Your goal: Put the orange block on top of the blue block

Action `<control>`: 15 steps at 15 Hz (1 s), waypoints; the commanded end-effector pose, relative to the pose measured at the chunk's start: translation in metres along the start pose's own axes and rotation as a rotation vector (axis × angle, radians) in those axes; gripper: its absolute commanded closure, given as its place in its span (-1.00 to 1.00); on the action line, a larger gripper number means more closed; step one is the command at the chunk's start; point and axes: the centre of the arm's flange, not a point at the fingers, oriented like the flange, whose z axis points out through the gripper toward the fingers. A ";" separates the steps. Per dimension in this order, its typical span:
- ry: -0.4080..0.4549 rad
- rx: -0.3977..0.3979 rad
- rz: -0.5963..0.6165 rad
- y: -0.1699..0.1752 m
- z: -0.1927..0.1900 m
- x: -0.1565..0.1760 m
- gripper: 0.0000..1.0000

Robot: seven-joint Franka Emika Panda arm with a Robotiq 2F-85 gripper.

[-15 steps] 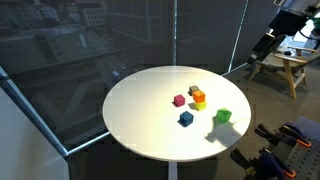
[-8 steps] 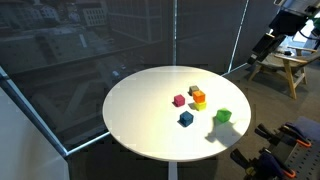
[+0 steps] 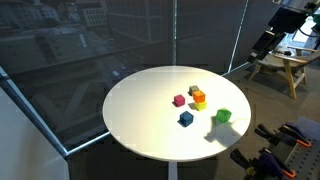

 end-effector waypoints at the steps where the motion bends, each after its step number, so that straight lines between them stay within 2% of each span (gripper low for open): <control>1: -0.039 0.005 0.014 -0.001 -0.012 0.013 -1.00; 15: -0.143 -0.011 0.009 -0.006 -0.018 0.072 -1.00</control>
